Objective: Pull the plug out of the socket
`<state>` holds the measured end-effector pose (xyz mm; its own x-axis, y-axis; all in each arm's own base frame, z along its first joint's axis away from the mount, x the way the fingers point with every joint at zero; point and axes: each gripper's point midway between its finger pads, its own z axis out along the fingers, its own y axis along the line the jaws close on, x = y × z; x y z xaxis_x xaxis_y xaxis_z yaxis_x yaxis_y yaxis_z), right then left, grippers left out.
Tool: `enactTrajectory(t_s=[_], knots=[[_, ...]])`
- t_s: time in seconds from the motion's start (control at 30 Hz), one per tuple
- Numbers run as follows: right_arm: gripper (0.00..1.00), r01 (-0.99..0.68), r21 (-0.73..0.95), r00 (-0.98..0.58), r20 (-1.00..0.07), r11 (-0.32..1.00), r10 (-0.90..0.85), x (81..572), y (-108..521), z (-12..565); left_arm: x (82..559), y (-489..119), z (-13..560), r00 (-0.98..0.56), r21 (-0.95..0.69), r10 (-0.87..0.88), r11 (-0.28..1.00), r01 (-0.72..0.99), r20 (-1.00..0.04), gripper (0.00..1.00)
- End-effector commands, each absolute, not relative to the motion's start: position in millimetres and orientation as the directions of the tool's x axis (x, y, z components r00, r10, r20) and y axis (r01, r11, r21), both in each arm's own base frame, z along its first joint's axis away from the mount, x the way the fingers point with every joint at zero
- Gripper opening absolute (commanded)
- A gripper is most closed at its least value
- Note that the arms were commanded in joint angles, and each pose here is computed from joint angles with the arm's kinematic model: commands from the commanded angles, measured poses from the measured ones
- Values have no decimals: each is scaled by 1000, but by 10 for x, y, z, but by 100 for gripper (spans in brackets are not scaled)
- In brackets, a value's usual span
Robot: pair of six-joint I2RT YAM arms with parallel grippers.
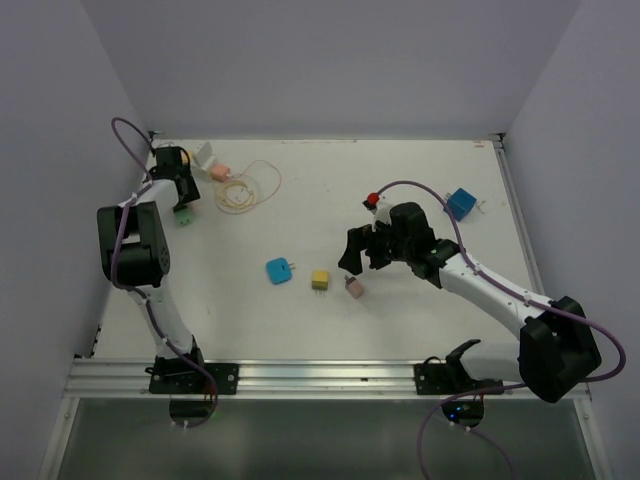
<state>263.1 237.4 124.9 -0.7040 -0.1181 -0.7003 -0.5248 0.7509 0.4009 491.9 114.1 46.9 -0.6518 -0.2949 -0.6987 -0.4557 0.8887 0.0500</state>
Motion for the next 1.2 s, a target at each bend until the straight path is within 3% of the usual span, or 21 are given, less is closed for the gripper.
enactTrajectory(t_s=[0.0,0.1,0.33,0.53,0.77,0.93,1.17], knots=[[99,-578,394,-654,-748,715,-117,2648,2445,1435,4663,1230,756,-629,77,-307,859,-506,-714,10],[99,-583,397,-647,-754,709,-110,2637,2448,1466,4342,1161,719,-642,62,-368,836,-545,-672,2],[99,-590,402,-640,-761,700,-103,2607,2448,1519,3643,781,464,-682,-41,-489,827,-560,-544,0],[99,-584,407,-652,-751,703,-106,2600,2453,1510,3376,462,603,-723,-49,-395,892,-449,-567,0],[99,-568,484,-696,-714,666,-74,2589,2592,1598,3402,-299,860,-728,-157,-209,978,-139,-653,0],[99,-540,543,-721,-693,644,-21,2676,2731,1671,3408,-729,1030,-699,-272,-161,961,50,-697,0],[98,-398,647,-764,-626,650,155,2953,2897,1839,3204,-1538,1320,-627,-242,48,898,368,-778,0]])
